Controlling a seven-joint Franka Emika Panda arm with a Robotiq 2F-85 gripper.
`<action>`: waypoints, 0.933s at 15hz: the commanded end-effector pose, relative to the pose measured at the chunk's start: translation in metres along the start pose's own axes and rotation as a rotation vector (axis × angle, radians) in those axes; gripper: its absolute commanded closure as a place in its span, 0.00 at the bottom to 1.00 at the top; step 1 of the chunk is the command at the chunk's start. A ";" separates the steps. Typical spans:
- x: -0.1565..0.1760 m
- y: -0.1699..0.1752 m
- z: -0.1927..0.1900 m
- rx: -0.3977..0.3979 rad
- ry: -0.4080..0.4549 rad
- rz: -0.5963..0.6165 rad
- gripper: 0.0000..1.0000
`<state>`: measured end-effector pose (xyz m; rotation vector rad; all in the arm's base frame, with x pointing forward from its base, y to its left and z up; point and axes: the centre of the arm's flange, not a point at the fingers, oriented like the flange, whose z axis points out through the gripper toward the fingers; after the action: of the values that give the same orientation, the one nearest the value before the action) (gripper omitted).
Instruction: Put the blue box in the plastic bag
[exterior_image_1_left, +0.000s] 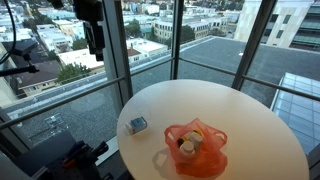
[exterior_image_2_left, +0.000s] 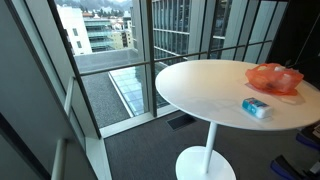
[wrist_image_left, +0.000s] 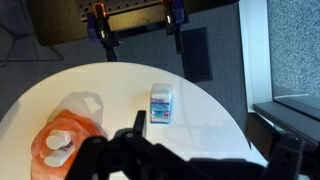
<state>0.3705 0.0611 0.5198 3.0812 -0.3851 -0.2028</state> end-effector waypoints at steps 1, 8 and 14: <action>0.024 0.018 0.026 0.002 0.017 -0.012 0.00; 0.048 0.036 0.074 0.021 0.073 0.079 0.00; 0.051 0.034 0.083 -0.020 0.085 0.080 0.00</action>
<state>0.3969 0.0149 0.4393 3.0757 -0.4732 -0.1081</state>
